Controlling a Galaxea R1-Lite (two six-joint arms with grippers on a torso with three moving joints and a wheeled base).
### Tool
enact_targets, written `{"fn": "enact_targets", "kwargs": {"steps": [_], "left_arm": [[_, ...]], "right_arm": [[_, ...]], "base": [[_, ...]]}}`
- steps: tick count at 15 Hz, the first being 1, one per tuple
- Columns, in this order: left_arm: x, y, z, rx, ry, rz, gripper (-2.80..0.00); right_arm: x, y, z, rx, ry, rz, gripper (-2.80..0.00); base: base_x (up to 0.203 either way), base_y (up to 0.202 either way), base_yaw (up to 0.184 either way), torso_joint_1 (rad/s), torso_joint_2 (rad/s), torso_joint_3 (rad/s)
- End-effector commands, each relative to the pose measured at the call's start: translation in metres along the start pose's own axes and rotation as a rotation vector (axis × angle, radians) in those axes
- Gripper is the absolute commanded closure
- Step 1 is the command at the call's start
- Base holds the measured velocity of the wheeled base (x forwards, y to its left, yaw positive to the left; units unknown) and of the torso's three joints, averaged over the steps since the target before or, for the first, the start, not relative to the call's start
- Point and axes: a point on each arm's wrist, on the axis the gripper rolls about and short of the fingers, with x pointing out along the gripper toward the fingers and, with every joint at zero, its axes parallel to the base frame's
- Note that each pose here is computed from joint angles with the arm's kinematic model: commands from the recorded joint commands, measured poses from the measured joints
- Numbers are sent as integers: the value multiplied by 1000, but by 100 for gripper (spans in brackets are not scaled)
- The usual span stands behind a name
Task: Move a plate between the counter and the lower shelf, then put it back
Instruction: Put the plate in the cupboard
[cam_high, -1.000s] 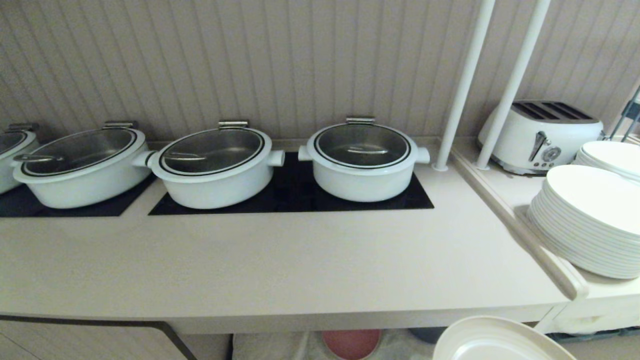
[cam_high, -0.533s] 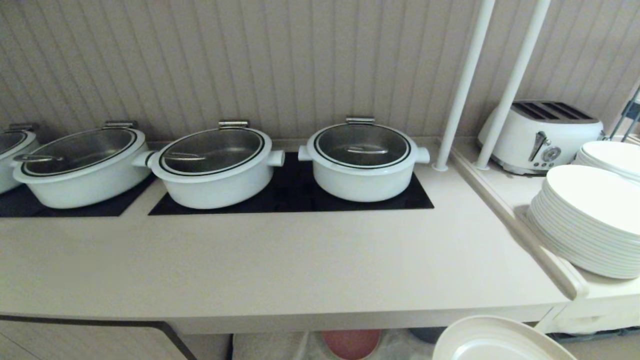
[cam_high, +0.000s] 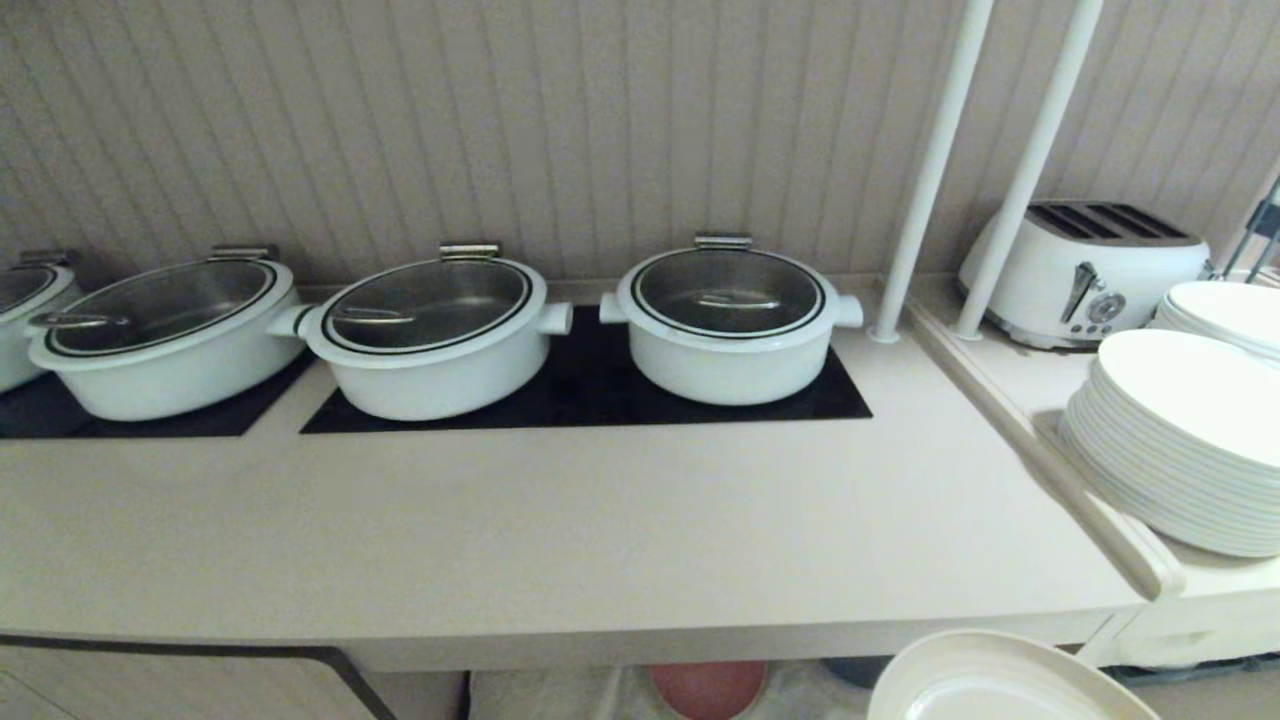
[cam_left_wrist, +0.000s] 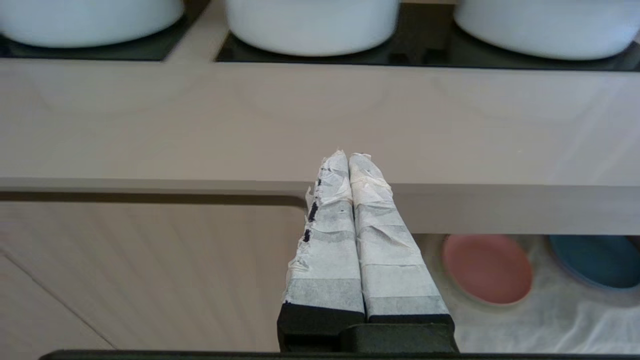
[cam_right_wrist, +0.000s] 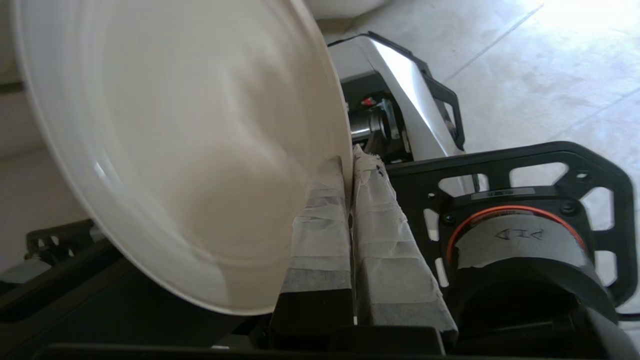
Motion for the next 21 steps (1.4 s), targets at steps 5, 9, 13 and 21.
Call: {"fn": "enact_targets", "kwargs": {"steps": [5, 9, 13, 21], "left_arm": [[0, 0, 0, -1, 0, 0, 0], [0, 0, 0, -1, 0, 0, 0], [0, 0, 0, -1, 0, 0, 0], [0, 0, 0, -1, 0, 0, 0]], "right_arm": [[0, 0, 0, 1, 6, 0, 0], [0, 1, 0, 1, 6, 0, 0], [0, 1, 1, 0, 4, 1, 0], [-1, 2, 1, 0, 0, 4, 0]], "base": [[0, 194, -4, 1, 2, 5], [0, 198, -2, 1, 0, 3], [0, 197, -1, 4, 3, -1], [0, 192, -1, 3, 2, 2]]}}
